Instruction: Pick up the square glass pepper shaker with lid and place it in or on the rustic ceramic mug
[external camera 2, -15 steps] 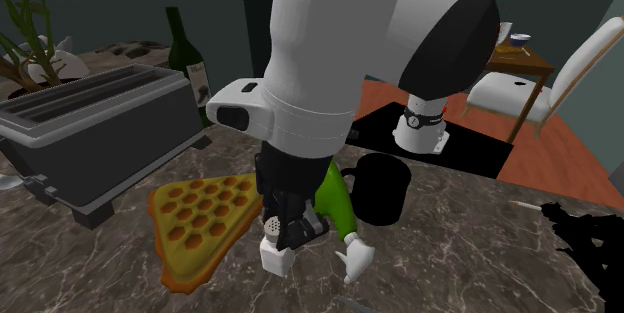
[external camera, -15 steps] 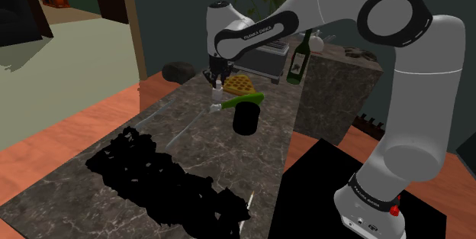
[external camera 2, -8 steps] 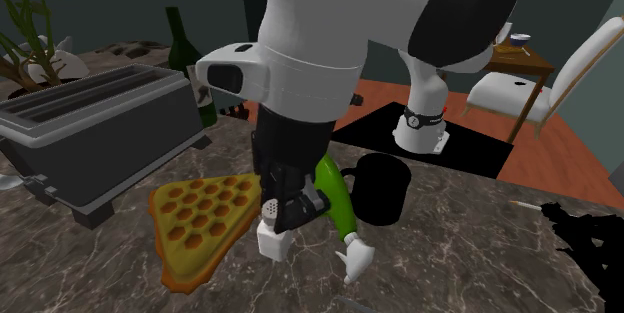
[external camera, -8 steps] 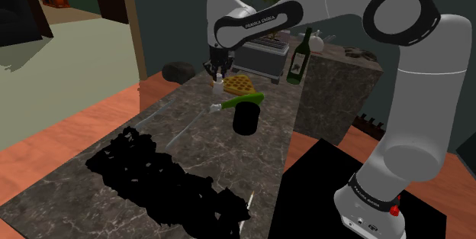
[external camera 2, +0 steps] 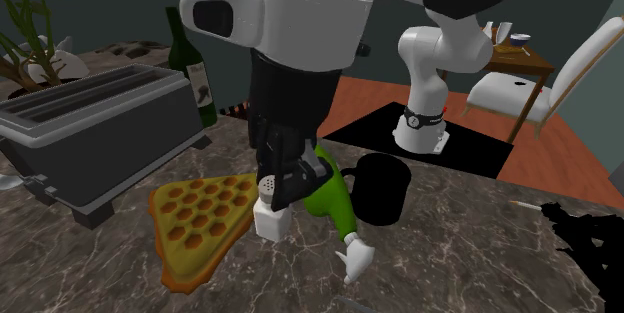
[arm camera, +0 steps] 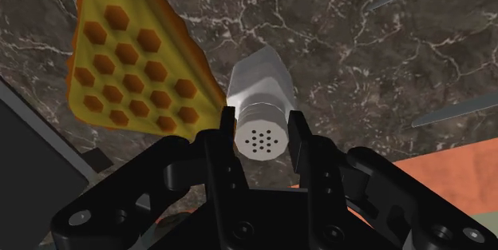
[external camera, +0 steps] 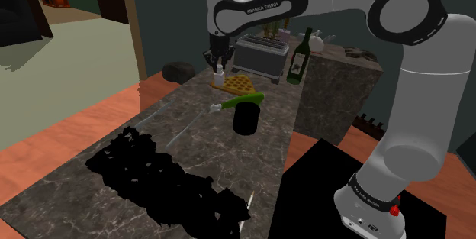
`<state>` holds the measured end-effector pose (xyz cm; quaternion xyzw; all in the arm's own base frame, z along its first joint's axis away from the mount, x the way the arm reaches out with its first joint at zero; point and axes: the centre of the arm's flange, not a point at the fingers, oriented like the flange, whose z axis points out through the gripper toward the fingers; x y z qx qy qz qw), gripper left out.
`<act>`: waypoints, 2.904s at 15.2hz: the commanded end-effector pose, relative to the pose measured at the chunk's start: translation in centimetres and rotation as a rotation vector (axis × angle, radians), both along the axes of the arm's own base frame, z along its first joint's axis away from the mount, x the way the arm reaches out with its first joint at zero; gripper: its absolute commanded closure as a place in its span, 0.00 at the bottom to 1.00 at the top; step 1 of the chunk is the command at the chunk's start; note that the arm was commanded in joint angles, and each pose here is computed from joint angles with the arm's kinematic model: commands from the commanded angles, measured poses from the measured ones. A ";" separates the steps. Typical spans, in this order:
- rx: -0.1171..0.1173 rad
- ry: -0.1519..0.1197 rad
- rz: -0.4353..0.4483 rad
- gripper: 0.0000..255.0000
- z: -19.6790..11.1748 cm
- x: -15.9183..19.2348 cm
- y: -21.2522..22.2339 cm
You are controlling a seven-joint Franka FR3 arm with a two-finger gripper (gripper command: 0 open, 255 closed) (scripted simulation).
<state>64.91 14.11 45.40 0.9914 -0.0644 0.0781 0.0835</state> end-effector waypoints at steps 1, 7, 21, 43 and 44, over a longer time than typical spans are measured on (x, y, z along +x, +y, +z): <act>0.000 0.001 0.000 1.00 1.0 0.0 0.0; 0.000 0.001 0.000 1.00 4.2 0.0 0.0; 0.000 0.001 0.000 1.00 9.7 -7.7 0.6; 0.000 0.001 0.000 1.00 6.1 -21.2 1.8; 0.000 0.001 0.000 1.00 5.6 -21.2 1.8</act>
